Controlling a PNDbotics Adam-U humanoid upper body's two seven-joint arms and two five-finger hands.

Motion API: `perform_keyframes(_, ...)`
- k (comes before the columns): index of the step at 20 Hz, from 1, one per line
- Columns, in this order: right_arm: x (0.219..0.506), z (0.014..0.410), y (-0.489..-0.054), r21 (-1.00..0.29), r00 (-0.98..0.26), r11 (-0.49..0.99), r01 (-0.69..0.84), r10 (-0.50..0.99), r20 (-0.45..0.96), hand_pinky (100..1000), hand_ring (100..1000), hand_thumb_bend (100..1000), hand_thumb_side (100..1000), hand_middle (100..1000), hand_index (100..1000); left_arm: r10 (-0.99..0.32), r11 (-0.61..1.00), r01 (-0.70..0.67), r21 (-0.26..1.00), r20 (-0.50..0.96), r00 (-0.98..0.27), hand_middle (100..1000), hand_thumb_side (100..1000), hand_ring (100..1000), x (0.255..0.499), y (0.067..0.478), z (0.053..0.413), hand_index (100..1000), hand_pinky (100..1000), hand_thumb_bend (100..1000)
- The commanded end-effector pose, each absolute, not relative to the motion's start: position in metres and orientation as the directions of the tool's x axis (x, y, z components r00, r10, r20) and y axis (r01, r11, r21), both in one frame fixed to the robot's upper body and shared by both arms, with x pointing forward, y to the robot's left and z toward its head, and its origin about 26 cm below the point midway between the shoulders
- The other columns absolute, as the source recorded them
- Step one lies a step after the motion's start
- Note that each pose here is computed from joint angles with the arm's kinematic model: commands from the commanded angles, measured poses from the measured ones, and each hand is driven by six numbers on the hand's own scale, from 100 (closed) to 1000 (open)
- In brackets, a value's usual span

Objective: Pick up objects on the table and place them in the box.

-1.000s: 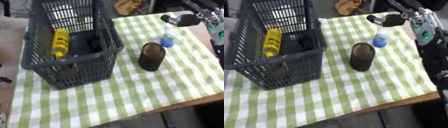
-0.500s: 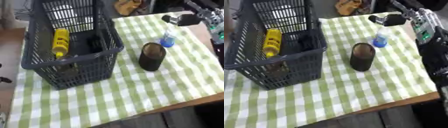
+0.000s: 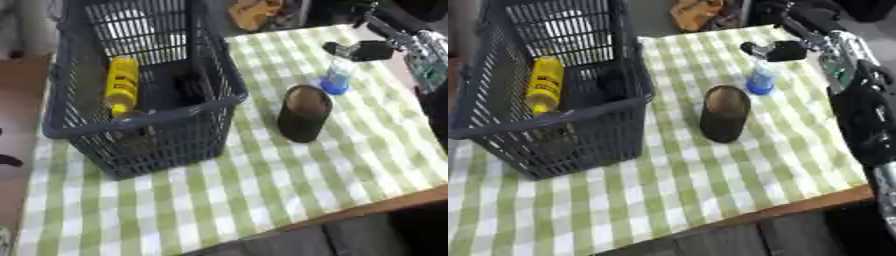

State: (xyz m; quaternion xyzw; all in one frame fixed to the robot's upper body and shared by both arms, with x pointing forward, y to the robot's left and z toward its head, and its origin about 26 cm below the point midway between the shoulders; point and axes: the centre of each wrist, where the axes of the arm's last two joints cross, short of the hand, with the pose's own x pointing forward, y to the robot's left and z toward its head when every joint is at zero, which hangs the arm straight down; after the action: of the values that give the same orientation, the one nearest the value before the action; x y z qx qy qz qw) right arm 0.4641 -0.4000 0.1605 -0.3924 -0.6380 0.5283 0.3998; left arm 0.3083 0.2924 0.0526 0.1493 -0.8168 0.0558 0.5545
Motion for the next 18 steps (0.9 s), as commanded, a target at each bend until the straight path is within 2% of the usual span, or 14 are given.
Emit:
perform_keyframes(1,0.468,0.165,-0.404,-0.991,-0.341,0.1,0.089,0.938,0.064,738,797,520,707,866,975,-0.189,0.949,-0.306,0.077,0.915,-0.357,748,904,811,0.309,0.296,0.059,762,372,403)
perform_keyframes(9,0.471,0.135,-0.402,-0.998,-0.236,0.061,0.032,0.97,0.052,777,828,518,716,882,979,-0.187,0.951,-0.3,0.078,0.916,-0.355,748,904,811,0.309,0.295,0.058,762,372,404)
perform_keyframes(10,0.471,0.134,-0.402,-0.998,-0.225,0.05,0.037,0.973,0.04,818,845,515,722,888,981,-0.186,0.951,-0.299,0.078,0.916,-0.355,747,904,811,0.309,0.295,0.058,762,371,404)
perform_keyframes(11,0.471,0.132,-0.402,-0.998,-0.217,0.037,0.042,0.976,0.027,818,845,515,722,888,981,-0.186,0.951,-0.298,0.077,0.917,-0.354,747,904,811,0.309,0.294,0.058,762,371,404)
perform_keyframes(12,0.471,0.132,-0.402,-0.999,-0.208,0.017,0.049,0.978,0.007,956,900,509,738,909,986,-0.185,0.952,-0.297,0.077,0.917,-0.354,747,904,811,0.309,0.294,0.058,762,371,403)
perform_keyframes(13,0.471,0.131,-0.403,-0.998,-0.196,-0.01,0.057,0.98,-0.021,956,900,509,738,909,986,-0.185,0.952,-0.297,0.077,0.917,-0.354,747,904,811,0.309,0.294,0.058,762,371,403)
perform_keyframes(14,0.471,0.13,-0.403,-0.997,-0.185,-0.038,0.064,0.981,-0.049,999,927,507,743,922,990,-0.185,0.952,-0.296,0.077,0.917,-0.354,747,904,811,0.309,0.294,0.058,762,371,402)
perform_keyframes(15,0.471,0.129,-0.403,-0.996,-0.178,-0.061,0.07,0.981,-0.073,999,927,507,743,922,990,-0.185,0.952,-0.296,0.077,0.917,-0.354,747,904,811,0.309,0.294,0.058,762,371,402)
perform_keyframes(16,0.47,0.128,-0.405,-0.993,-0.166,-0.091,0.076,0.981,-0.103,1000,968,501,743,947,999,-0.185,0.952,-0.297,0.078,0.917,-0.354,747,904,811,0.309,0.294,0.058,761,371,402)
perform_keyframes(18,0.469,0.126,-0.406,-0.985,-0.144,-0.146,0.09,0.977,-0.158,1000,971,500,741,951,1000,-0.185,0.952,-0.297,0.078,0.917,-0.354,747,904,811,0.309,0.295,0.058,761,371,402)
